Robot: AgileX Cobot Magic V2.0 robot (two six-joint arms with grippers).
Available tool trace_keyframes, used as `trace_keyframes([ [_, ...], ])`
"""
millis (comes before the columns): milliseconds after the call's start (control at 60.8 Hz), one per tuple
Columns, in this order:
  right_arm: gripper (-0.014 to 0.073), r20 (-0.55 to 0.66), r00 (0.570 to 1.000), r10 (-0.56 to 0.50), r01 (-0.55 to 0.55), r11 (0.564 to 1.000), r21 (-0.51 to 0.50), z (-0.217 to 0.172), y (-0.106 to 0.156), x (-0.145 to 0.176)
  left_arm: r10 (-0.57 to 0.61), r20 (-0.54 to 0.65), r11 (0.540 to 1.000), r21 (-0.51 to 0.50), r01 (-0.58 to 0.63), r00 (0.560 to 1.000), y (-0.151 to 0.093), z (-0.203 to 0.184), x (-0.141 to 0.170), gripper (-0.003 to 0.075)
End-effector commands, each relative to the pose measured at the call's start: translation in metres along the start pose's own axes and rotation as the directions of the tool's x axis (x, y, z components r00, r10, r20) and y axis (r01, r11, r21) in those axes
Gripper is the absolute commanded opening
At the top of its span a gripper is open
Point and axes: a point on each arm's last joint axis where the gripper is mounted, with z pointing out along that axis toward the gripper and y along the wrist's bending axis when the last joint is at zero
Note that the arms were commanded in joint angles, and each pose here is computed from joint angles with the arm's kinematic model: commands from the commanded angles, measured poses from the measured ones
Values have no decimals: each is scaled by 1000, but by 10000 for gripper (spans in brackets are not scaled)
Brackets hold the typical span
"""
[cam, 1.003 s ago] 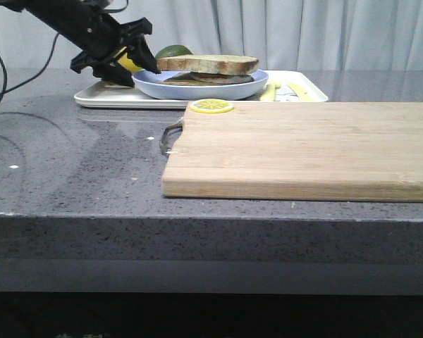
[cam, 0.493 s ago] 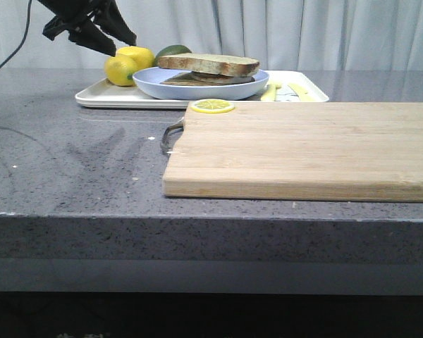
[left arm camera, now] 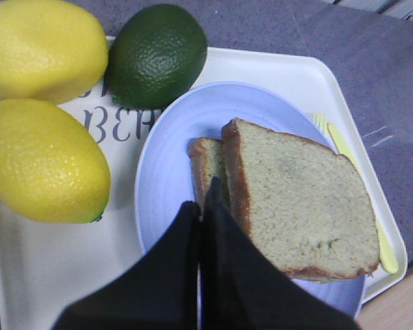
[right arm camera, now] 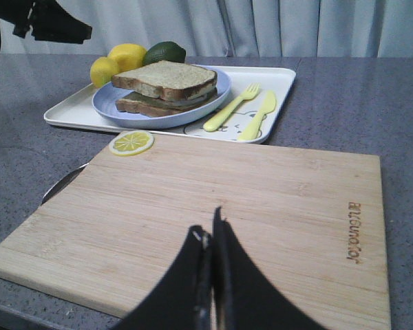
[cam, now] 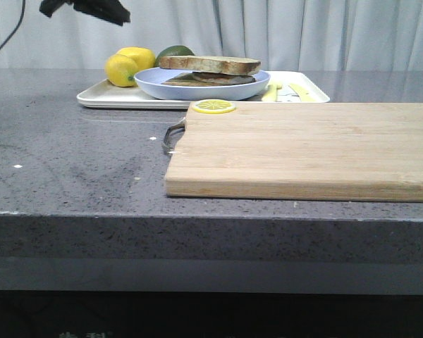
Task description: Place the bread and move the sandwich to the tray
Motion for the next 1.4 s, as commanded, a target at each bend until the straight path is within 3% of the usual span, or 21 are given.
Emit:
trace_keyframes([
  [0,-69,63,998,2,-3,1000,16,0,-1,-12,45,88,998,41,-49,995,-44,-46,-16,-20],
  [148,-69,13,1000,2,-2,1000,-7,0,1,-8,77,27,995,-58,-75,997,-60,-54,-9,-20],
  [362,-69,-21,1000,2,-2,1000,-23,0,3,-5,63,-136,969,-228,-93,989,-67,-77,26,-20],
  [724,-69,-21,1000,2,-2,1000,-23,0,3,-5,43,-194,894,-430,-124,980,-64,-152,69,-20],
  [888,-69,-21,1000,2,-2,1000,-23,0,3,-5,32,-131,878,-470,-91,991,-62,-182,95,-20],
  [1135,-69,-21,1000,2,-2,1000,-23,0,3,-5,94,71,845,-533,-42,993,-68,-231,142,-20],
  [1382,-69,-21,1000,2,-2,1000,-23,0,3,-5,222,288,822,-569,-20,932,-82,-264,191,-20],
])
